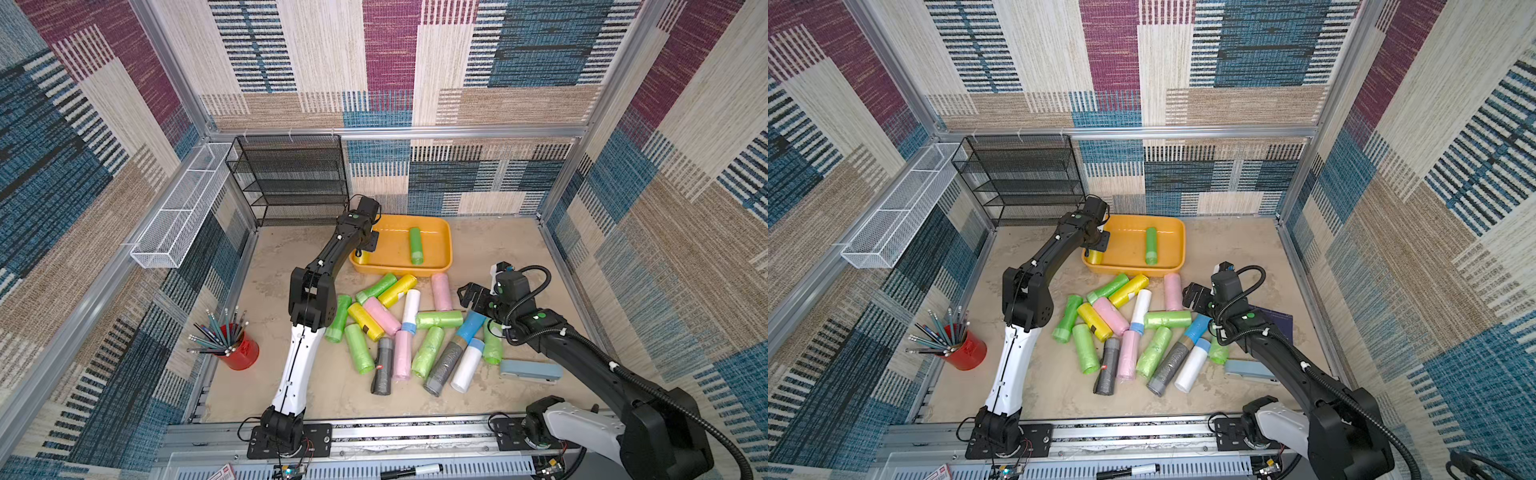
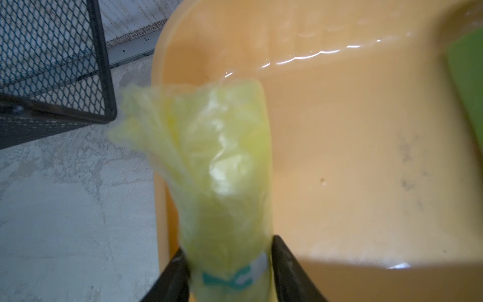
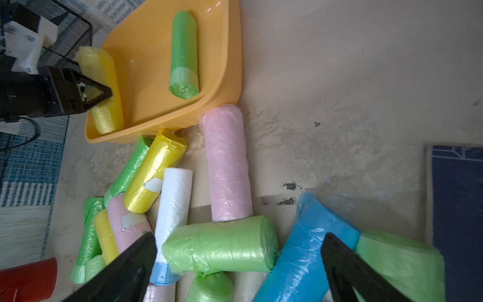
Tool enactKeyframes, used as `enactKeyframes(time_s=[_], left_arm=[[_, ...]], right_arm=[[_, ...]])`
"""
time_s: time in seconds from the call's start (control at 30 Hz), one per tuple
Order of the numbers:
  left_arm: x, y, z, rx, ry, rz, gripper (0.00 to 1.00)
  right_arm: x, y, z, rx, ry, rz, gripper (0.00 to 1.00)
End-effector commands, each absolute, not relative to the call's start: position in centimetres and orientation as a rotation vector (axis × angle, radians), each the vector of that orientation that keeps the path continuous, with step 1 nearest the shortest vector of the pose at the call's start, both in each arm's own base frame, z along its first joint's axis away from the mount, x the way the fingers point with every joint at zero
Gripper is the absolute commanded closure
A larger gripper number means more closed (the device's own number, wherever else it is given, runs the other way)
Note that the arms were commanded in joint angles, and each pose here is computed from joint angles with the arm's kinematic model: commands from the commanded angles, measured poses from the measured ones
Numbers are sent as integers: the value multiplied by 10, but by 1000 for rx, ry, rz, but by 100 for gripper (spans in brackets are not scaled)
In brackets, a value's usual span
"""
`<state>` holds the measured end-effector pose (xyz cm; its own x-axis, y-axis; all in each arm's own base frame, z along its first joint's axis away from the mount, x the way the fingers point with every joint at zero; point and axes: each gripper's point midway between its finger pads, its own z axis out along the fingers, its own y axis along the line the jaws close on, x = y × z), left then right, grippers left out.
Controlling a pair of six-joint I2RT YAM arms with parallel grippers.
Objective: Put the roll of trash bags into the storage box
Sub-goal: Place the roll of trash bags in the storage box.
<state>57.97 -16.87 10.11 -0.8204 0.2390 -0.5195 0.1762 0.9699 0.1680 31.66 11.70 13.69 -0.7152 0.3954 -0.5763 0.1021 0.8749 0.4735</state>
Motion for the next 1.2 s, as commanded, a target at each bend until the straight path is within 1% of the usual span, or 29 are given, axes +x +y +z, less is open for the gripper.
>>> enactKeyframes(time_s=[0.0, 0.07, 0.23, 0.27, 0.3, 0.37, 0.5, 0.57, 0.67, 0.77, 0.9, 1.0, 1.13, 1.17], left_arm=[[579, -169, 119, 300, 2528, 134, 39], [577, -171, 128, 295, 2520, 111, 34], [557, -181, 161, 259, 2523, -23, 29], [551, -183, 169, 253, 2526, -49, 13], [544, -184, 181, 252, 2517, -65, 2], [532, -185, 201, 248, 2497, -82, 2], [502, -184, 234, 179, 2474, -144, 2], [488, -184, 245, 154, 2470, -175, 2], [471, -188, 249, 132, 2457, -197, 2], [458, -205, 248, 166, 2410, -242, 2], [441, -224, 254, 190, 2328, -346, 2], [425, -231, 261, 184, 2310, -433, 2], [398, -238, 273, 208, 2303, -557, 2], [390, -239, 276, 213, 2301, -586, 2]], right_arm=[[314, 109, 135, 367, 2363, 477, 1], [313, 111, 139, 359, 2365, 487, 1], [310, 109, 143, 428, 2379, 509, 1], [307, 110, 141, 438, 2401, 521, 1], [304, 108, 137, 451, 2425, 512, 1], [294, 96, 123, 513, 2496, 434, 1], [258, 67, 93, 674, 2675, 212, 1], [246, 63, 88, 683, 2716, 174, 1], [244, 60, 88, 633, 2697, 170, 1], [248, 62, 82, 579, 2668, 202, 1], [253, 72, 68, 529, 2678, 280, 1], [258, 77, 71, 525, 2669, 319, 0], [261, 80, 75, 525, 2621, 367, 3], [260, 80, 73, 526, 2620, 370, 7]])
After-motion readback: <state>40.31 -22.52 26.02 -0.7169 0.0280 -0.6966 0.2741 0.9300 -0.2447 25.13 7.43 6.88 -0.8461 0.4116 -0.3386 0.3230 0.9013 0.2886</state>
